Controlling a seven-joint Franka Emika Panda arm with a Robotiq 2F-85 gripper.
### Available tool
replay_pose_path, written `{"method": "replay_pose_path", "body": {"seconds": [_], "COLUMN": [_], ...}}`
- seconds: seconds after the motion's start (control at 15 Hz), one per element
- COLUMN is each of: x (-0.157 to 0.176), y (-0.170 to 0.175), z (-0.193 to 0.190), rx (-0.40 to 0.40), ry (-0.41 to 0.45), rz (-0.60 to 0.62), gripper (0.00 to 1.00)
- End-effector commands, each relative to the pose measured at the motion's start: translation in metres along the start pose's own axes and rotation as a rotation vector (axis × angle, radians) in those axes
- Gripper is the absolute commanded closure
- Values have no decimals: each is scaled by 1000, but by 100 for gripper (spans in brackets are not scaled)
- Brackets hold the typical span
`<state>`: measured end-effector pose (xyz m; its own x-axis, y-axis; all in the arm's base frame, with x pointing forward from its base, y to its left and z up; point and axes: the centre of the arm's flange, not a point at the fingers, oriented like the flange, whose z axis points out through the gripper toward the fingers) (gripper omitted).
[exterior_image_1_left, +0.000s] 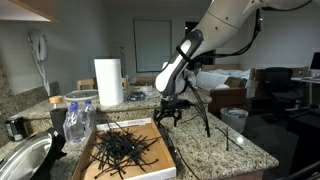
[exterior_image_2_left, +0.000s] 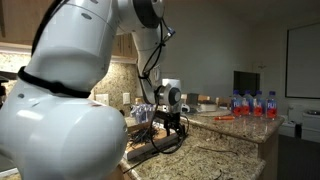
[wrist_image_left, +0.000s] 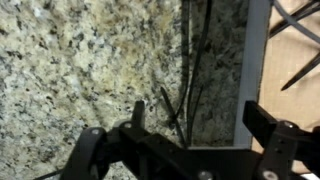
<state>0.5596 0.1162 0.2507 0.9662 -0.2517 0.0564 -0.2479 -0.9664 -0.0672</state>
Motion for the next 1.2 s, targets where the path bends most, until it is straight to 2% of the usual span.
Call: {"method": "replay_pose_path", "body": {"seconds": [0.0, 0.4, 0.53, 1.13], "x": [16, 19, 19, 23], "y": [14, 7, 0, -5], "z": [13, 28, 33, 36], "rx": [-1, 11, 19, 15], "ry": [-5, -28, -35, -33], "rz": [45, 52, 50, 50], "gripper": [0, 0, 26, 85]}}
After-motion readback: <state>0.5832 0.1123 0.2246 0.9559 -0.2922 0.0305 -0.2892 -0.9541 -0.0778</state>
